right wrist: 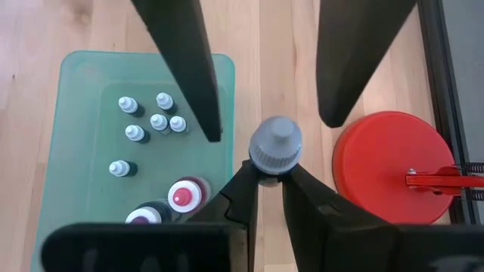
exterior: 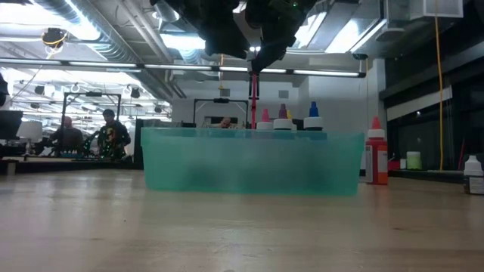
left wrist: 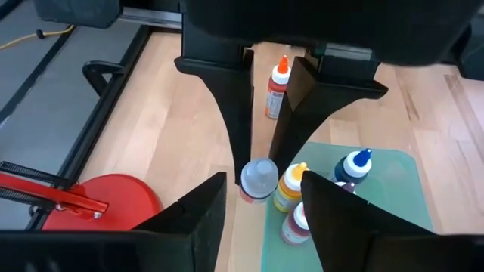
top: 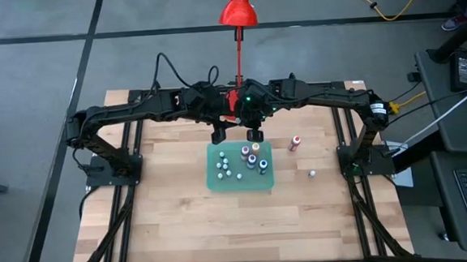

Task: Pick & Place food coloring
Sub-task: Put the small pink food coloring bottle into the green bin

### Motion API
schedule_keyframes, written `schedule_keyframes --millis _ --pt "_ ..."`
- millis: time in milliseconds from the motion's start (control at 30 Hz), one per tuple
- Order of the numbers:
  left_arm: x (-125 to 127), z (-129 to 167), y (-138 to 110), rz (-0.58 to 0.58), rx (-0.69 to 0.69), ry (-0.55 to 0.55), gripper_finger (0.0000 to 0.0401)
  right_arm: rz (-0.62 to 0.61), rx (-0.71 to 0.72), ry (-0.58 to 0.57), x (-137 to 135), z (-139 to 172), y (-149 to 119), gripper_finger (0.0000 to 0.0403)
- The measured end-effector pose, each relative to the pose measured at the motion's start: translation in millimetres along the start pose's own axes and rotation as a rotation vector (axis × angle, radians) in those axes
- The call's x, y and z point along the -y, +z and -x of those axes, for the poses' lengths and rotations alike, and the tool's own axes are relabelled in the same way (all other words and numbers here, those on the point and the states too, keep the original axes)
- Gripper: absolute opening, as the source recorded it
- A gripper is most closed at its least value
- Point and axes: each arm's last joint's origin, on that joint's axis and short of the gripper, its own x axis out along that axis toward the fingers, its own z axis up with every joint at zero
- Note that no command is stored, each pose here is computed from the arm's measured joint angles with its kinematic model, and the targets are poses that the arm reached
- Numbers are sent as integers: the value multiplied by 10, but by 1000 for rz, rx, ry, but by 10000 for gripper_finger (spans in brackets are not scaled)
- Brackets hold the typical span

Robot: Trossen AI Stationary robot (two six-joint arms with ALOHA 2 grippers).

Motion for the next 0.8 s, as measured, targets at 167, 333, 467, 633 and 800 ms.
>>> schedule_keyframes --millis 167,333,467,633,800 --pt "1 -1 1 -4 1 -5 150 0 0 0 -1 0 1 55" --pt "0 -83 -14 -10 -5 -27 146 0 -1 1 -2 0 0 55" --pt "-3 -118 -23 -9 -10 -27 145 0 0 1 -2 0 0 55" --pt "-6 -138 -28 -10 -12 -24 144 -2 0 1 -2 0 0 55" --pt "-7 -138 -27 -10 -12 -20 124 -2 0 1 -2 0 0 55"
